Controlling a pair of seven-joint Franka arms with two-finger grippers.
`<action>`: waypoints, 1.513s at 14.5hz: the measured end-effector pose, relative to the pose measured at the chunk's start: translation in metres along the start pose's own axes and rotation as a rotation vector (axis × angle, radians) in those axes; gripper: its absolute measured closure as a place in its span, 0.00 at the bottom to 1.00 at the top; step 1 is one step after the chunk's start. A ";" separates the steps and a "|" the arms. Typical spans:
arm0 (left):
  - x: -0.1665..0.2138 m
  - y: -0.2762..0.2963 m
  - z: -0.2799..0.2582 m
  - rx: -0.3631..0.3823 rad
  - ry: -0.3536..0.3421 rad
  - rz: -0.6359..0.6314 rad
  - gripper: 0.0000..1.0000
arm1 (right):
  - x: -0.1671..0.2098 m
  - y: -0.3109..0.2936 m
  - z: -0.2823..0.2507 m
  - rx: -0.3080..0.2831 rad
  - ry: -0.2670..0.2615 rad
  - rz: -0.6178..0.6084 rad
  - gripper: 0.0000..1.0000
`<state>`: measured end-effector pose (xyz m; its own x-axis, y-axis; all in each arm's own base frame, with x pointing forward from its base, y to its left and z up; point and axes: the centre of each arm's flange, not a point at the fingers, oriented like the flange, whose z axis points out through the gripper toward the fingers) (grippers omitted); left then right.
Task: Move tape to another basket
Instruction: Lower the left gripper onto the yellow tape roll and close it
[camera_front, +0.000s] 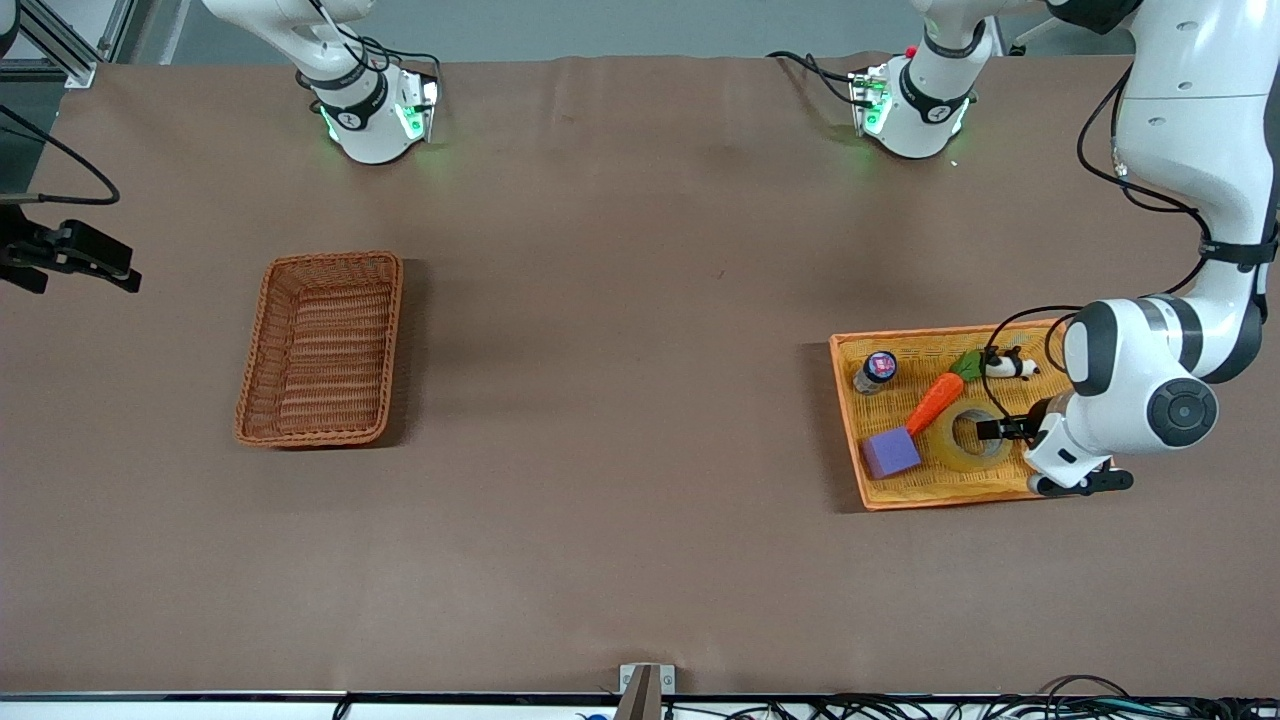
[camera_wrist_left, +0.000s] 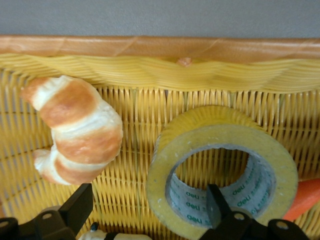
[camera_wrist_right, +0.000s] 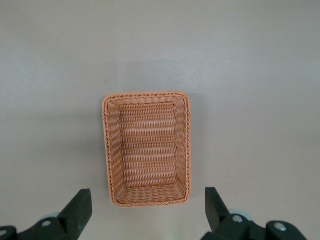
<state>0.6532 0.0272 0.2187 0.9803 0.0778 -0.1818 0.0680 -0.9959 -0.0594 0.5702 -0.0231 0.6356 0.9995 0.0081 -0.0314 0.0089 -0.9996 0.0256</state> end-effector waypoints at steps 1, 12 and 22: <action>0.001 0.001 0.007 -0.001 -0.004 0.001 0.01 | 0.000 0.000 0.000 0.000 0.000 0.000 0.00; 0.000 -0.004 -0.006 0.002 -0.021 -0.009 0.79 | 0.000 0.000 0.000 0.000 0.000 0.000 0.00; -0.039 0.097 -0.192 -0.038 0.107 0.097 0.79 | 0.000 0.000 0.000 0.000 0.000 0.000 0.00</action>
<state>0.6576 -0.0811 0.4082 0.9967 -0.0224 -0.0786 -0.0231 -0.9997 -0.0087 0.5702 -0.0232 0.6356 0.9995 0.0077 -0.0316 0.0085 -0.9996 0.0256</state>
